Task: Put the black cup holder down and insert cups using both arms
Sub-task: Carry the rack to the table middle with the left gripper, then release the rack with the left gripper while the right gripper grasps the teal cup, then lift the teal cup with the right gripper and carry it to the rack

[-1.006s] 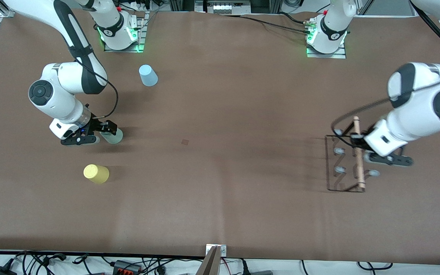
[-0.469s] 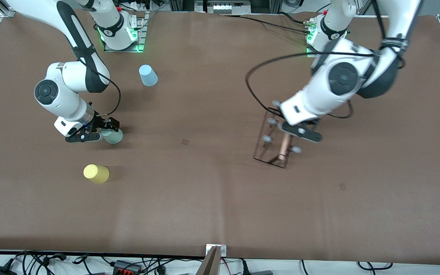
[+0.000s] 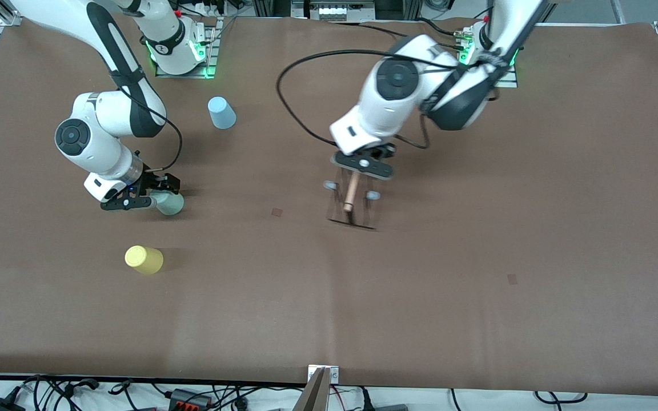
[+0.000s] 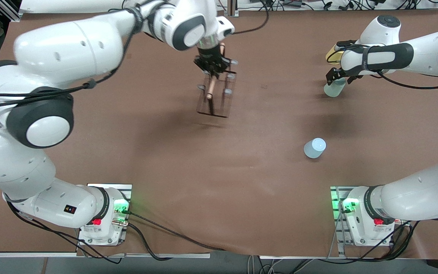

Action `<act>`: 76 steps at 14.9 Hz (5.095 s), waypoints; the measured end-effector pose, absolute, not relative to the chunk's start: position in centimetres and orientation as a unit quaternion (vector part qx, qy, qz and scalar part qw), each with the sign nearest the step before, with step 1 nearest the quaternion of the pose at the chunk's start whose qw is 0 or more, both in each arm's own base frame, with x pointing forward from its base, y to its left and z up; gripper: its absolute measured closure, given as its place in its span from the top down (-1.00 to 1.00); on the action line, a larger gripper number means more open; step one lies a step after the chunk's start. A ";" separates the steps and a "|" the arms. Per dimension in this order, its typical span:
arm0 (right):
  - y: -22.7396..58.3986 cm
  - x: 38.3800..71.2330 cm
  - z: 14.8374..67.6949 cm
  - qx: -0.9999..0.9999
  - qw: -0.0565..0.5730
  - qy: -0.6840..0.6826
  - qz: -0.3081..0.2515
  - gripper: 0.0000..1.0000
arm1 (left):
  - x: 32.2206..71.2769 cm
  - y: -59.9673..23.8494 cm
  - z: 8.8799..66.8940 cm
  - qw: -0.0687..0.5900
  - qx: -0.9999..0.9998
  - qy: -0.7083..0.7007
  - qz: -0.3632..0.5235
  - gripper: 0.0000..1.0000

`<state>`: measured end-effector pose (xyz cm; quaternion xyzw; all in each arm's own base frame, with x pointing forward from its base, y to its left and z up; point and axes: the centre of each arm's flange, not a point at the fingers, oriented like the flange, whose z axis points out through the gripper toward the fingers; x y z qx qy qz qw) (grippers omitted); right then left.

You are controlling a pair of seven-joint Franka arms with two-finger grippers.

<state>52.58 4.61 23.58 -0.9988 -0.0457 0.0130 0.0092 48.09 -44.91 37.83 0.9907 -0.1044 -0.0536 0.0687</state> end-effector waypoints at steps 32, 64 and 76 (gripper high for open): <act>4.6 52.6 22.3 -0.999 0.008 -0.045 0.001 0.55 | 53.8 -40.0 46.1 -0.015 0.997 -0.067 -0.031 1.00; 24.9 52.8 40.8 -0.987 0.013 0.160 0.025 0.32 | 65.0 10.4 54.3 0.011 0.998 -0.012 -0.065 1.00; 39.7 47.3 41.1 -0.945 0.028 0.324 0.040 0.32 | 64.4 4.3 57.8 0.011 0.997 -0.059 -0.040 1.00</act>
